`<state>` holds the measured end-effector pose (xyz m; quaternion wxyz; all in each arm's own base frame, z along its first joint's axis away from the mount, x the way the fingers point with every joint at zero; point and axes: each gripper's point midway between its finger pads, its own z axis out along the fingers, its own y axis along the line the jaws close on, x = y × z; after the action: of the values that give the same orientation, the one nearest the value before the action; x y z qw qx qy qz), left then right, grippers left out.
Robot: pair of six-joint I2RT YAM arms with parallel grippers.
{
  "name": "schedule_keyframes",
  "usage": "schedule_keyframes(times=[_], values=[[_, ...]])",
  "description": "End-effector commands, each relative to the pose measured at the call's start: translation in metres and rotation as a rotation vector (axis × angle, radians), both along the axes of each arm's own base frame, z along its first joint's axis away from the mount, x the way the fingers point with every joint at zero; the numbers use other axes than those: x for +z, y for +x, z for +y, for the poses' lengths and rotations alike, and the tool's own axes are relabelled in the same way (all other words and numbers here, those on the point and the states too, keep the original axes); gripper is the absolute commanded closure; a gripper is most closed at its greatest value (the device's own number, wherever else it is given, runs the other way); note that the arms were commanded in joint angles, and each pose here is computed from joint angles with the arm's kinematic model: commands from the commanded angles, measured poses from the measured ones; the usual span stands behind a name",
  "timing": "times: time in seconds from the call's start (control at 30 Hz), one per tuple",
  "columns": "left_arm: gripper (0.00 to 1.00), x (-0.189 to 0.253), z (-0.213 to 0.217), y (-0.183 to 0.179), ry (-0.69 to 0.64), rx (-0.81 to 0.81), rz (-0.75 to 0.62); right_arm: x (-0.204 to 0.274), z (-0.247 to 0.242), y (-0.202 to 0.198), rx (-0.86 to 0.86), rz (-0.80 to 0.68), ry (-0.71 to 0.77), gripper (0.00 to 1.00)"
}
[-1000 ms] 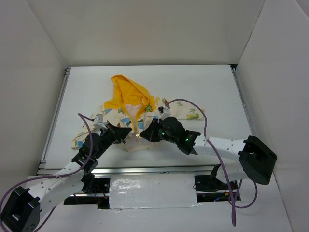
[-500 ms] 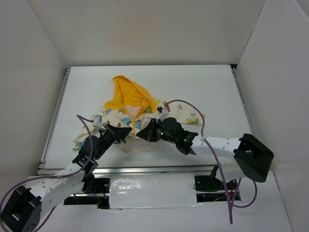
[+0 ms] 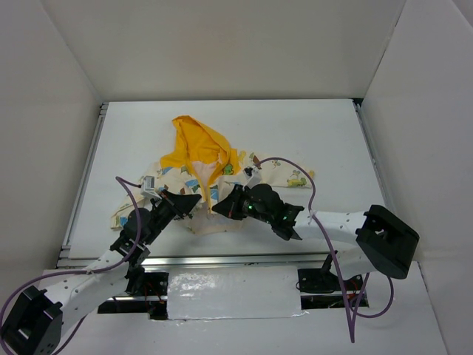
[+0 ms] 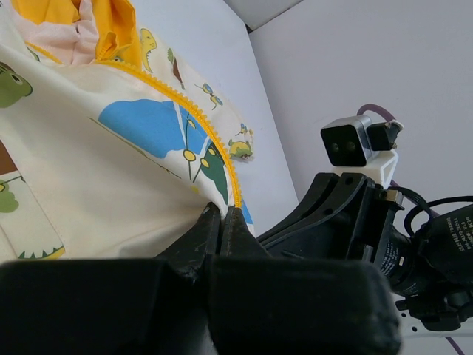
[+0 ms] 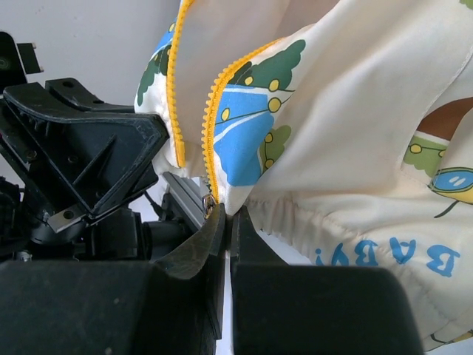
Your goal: Zip up the jacket
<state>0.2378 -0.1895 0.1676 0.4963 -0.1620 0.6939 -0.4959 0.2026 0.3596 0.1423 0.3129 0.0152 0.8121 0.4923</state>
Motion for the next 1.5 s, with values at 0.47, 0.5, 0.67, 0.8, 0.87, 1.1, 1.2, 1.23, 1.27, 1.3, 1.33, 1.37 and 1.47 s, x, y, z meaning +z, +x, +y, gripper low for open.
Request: schedule_keyframes(times=[0.47,0.5,0.67,0.8,0.87,1.1,1.2,1.23,1.27,1.3,1.33,1.37,1.47], values=[[1.0,0.005,0.001,0.003,-0.047,0.016,-0.011,0.035,0.004,0.013,-0.052,-0.086,0.09,1.0],[1.0,0.004,0.001,0.003,-0.045,0.019,-0.009,0.035,0.004,0.014,-0.052,-0.086,0.09,1.0],[1.0,0.005,0.002,0.003,-0.047,0.024,-0.013,0.033,0.005,0.014,-0.051,-0.085,0.092,1.0],[1.0,0.003,0.002,0.003,-0.048,0.023,-0.005,0.032,0.006,0.014,-0.051,-0.085,0.092,1.0],[1.0,0.002,0.002,0.003,-0.049,0.024,-0.003,0.034,0.006,0.015,-0.051,-0.088,0.096,1.0],[1.0,0.002,0.002,0.002,-0.058,0.021,-0.003,0.035,0.008,0.019,-0.055,-0.092,0.091,1.0],[1.0,0.003,0.002,0.002,-0.061,0.021,-0.005,0.033,0.008,0.019,-0.054,-0.086,0.086,1.0],[1.0,0.005,0.002,0.002,-0.063,0.022,-0.006,0.032,0.008,0.02,-0.053,-0.084,0.084,1.0],[1.0,0.005,0.002,0.002,-0.064,0.022,-0.008,0.031,0.008,0.019,-0.051,-0.084,0.085,1.0],[1.0,0.006,0.002,0.002,-0.066,0.021,-0.008,0.03,0.009,0.019,-0.048,-0.082,0.083,1.0],[1.0,0.006,0.002,0.002,-0.067,0.021,-0.01,0.029,0.009,0.02,-0.048,-0.082,0.081,1.0],[1.0,0.007,0.002,0.002,-0.071,0.019,-0.01,0.029,0.01,0.02,-0.047,-0.082,0.081,1.0],[1.0,0.008,0.001,0.001,-0.073,0.014,-0.013,0.025,0.011,0.021,-0.045,-0.08,0.068,1.0]])
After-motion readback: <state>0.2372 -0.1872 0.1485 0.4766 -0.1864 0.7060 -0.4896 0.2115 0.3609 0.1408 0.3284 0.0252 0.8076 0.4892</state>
